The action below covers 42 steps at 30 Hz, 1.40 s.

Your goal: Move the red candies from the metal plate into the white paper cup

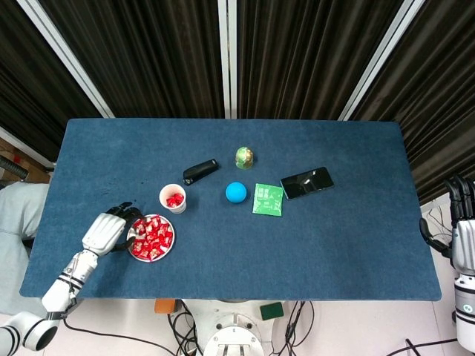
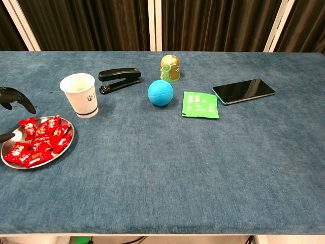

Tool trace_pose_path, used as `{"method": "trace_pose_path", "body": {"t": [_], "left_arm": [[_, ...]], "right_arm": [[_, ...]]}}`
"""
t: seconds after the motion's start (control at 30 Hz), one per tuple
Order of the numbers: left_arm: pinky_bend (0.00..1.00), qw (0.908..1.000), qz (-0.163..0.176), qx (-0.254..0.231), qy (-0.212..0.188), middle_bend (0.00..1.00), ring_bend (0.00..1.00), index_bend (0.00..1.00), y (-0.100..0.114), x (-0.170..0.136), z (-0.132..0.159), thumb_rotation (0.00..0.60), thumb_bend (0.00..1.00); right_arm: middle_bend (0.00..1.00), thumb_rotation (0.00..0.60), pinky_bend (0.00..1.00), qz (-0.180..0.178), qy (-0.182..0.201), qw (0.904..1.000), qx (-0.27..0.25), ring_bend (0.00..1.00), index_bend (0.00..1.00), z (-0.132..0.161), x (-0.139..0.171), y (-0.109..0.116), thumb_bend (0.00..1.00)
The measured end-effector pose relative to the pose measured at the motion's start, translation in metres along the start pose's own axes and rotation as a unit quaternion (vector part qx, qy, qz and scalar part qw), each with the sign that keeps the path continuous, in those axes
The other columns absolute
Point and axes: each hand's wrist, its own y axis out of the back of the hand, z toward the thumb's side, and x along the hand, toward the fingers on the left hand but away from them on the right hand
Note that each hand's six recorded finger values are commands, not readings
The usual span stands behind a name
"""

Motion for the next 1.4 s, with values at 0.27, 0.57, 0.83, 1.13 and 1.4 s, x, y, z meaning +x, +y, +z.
{"method": "trace_pose_path", "body": {"t": [0.27,0.57,0.83,1.13,1.4], "left_arm": [[0.27,0.9999,-0.007,0.014,-0.006,0.25,0.11,0.33,-0.006,0.006,0.001,0.600,0.31],[0.27,0.9997,-0.009,0.021,-0.010,0.25,0.11,0.35,-0.007,0.011,0.003,0.600,0.31],[0.27,0.9992,-0.010,0.036,-0.013,0.25,0.11,0.38,-0.008,0.012,0.003,0.600,0.31],[0.27,0.9988,-0.012,0.045,-0.014,0.25,0.11,0.41,-0.010,0.015,0.003,0.600,0.31],[0.27,0.9984,-0.014,0.053,-0.013,0.25,0.11,0.44,-0.011,0.017,0.002,0.600,0.31]], "right_arm": [[0.00,0.600,0.00,0.000,0.000,1.0000,0.002,0.00,0.00,0.000,-0.002,0.000,0.34],[0.00,0.600,0.00,0.000,-0.002,1.0000,0.004,0.00,0.00,0.000,-0.001,0.001,0.34],[0.00,0.600,0.00,0.002,-0.003,1.0000,0.005,0.00,0.00,-0.001,-0.002,-0.001,0.34],[0.00,0.600,0.00,0.003,-0.004,1.0000,0.007,0.00,0.00,-0.002,-0.002,-0.001,0.34],[0.00,0.600,0.00,0.004,-0.005,1.0000,0.006,0.00,0.00,-0.002,-0.002,-0.003,0.34]]}}
